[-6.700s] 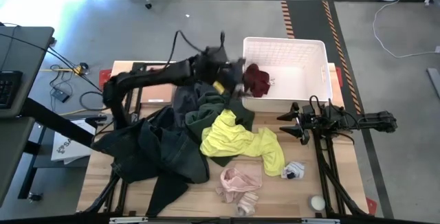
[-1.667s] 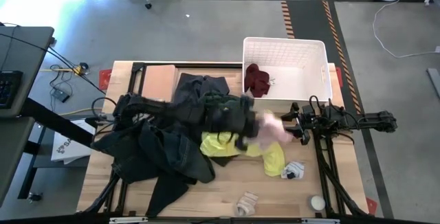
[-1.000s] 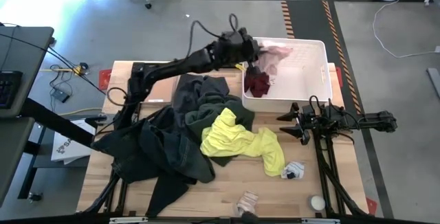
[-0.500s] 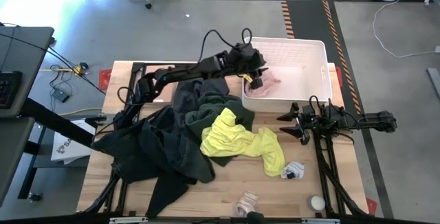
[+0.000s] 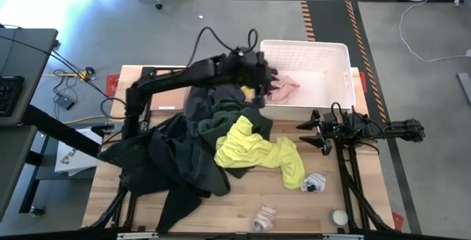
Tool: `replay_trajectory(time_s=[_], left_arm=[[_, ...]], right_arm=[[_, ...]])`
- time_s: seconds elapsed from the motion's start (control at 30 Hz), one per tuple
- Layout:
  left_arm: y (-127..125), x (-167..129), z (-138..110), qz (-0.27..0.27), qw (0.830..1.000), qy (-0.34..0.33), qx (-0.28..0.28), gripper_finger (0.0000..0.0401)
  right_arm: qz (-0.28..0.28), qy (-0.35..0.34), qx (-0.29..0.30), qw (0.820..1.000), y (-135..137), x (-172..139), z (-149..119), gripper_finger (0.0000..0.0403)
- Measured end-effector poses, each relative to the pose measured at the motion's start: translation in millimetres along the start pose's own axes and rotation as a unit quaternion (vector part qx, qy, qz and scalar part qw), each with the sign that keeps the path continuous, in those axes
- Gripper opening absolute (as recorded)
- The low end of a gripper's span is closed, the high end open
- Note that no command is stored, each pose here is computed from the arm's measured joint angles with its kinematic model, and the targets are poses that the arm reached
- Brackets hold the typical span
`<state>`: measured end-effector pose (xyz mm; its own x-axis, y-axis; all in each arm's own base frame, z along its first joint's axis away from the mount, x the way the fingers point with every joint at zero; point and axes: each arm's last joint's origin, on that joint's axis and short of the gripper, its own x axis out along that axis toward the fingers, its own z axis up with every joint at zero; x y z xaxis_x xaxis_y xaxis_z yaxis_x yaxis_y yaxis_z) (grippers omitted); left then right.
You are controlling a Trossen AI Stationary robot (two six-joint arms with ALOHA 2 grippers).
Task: Sort clothes
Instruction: Put the white and orange socks into the white laundry bin
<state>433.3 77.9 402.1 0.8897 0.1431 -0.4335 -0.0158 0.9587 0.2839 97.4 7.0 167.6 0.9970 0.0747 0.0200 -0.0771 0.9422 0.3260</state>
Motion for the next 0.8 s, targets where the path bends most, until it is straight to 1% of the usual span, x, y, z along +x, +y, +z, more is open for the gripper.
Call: replay_trajectory(time_s=[0.1,0.2,0.33,0.37,0.43,0.53,0.63,0.73,0.8], left_arm=[[-22,-24,7,-0.007,0.999,0.039,0.005,0.0096],[-52,-38,15,-0.002,0.998,0.061,0.018,0.0079],[-100,-51,23,0.008,0.995,0.078,0.057,0.0061],[-110,-54,23,0.013,0.993,0.091,0.068,0.0057],[-128,-57,21,0.027,0.991,0.112,0.071,0.0051],[-151,-59,15,0.041,0.989,0.130,0.061,0.0043],[-172,-61,3,0.059,0.986,0.147,0.058,0.0039],[-188,-62,-15,0.099,0.980,0.167,0.049,0.0037],[-195,-63,-30,0.137,0.974,0.177,0.035,0.0037]], right_arm=[[0.000,0.000,0.000,1.000,0,0,0,0.0238],[0.000,0.000,0.000,1.000,0,0,0,0.0238],[0.000,0.000,0.000,1.000,0,0,0,0.0238],[0.000,0.000,0.000,1.000,0,0,0,0.0238],[0.000,0.000,0.000,1.000,0,0,0,0.0238],[0.000,0.000,0.000,1.000,0,0,0,0.0238],[0.000,0.000,0.000,1.000,0,0,0,0.0238],[0.000,0.000,0.000,1.000,0,0,0,0.0238],[0.000,0.000,0.000,1.000,0,0,0,0.0238]])
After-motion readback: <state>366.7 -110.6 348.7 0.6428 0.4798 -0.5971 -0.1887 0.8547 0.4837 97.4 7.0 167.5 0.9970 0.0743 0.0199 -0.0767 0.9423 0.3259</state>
